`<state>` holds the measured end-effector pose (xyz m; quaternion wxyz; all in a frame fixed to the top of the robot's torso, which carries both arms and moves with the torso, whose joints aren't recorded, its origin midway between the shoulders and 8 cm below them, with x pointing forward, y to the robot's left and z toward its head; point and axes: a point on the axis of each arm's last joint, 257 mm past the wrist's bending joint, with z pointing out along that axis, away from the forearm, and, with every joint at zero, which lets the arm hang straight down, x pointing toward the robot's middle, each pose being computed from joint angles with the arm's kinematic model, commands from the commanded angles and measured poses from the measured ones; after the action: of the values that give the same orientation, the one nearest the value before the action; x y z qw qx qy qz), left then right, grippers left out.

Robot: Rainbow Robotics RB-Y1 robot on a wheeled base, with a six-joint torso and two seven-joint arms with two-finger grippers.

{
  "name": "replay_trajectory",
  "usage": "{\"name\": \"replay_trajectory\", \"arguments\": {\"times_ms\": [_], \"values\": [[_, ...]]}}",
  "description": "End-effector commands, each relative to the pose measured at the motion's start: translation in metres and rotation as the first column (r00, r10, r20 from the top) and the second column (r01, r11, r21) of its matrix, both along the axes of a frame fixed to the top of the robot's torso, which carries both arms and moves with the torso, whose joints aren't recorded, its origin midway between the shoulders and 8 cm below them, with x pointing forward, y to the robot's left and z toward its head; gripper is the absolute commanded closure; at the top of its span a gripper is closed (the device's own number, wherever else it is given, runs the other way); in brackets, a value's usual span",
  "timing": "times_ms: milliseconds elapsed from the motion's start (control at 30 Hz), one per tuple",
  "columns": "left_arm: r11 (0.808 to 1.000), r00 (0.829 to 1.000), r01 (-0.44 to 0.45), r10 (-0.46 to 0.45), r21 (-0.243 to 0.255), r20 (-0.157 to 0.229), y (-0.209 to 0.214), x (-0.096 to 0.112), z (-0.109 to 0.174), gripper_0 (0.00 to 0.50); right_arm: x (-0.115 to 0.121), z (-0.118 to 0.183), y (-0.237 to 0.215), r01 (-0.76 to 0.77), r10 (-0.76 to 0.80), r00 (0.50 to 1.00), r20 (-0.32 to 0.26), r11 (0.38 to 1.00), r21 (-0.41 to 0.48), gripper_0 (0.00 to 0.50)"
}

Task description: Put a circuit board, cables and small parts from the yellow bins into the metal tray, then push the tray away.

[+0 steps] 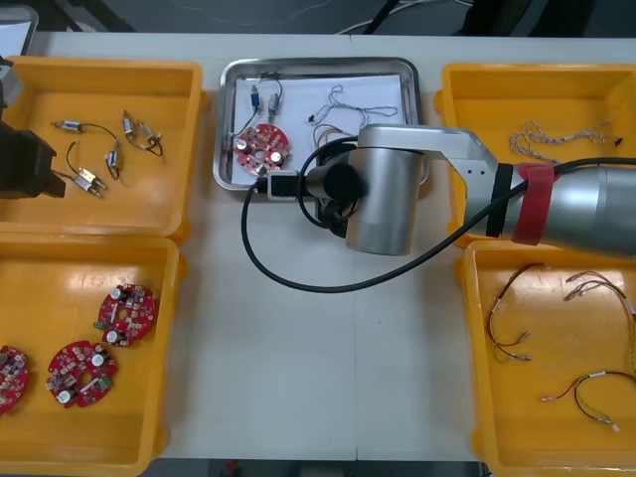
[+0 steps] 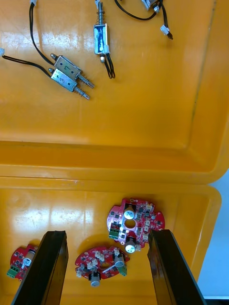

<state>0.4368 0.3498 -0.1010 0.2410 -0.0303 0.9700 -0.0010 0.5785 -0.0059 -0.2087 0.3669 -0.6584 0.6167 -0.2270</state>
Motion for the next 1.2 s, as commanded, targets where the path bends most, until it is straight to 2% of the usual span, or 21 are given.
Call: {"name": "replay_trajectory", "arguments": {"times_ms": [33,1067,1100,1167,1200], "values": [[0.996,0.999,0.038,-0.039,0.079,0.013,0.02,-0.002,0.012,0.0,0.02,0.032,0.005,-0.046,0.048,0.996,0.08,0.998,-0.03,0.5],[0.996,0.999,0.038,-0.039,0.079,0.013,0.02,-0.002,0.012,0.0,0.055,0.05,0.009,-0.091,0.091,0.984,0.156,0.996,-0.003,0.5],[0.996,0.999,0.038,-0.039,0.079,0.013,0.02,-0.002,0.012,0.0,0.055,0.05,0.01,-0.09,0.089,0.984,0.155,0.996,0.0,0.477],[0.996,0.999,0.038,-0.039,0.079,0.013,0.02,-0.002,0.012,0.0,0.055,0.05,0.01,-0.091,0.09,0.984,0.156,0.996,-0.003,0.389],[0.996,0.999,0.038,-0.039,0.079,0.013,0.02,-0.002,0.012,0.0,0.055,0.05,0.009,-0.088,0.087,0.984,0.155,0.996,-0.001,0.313]]}}
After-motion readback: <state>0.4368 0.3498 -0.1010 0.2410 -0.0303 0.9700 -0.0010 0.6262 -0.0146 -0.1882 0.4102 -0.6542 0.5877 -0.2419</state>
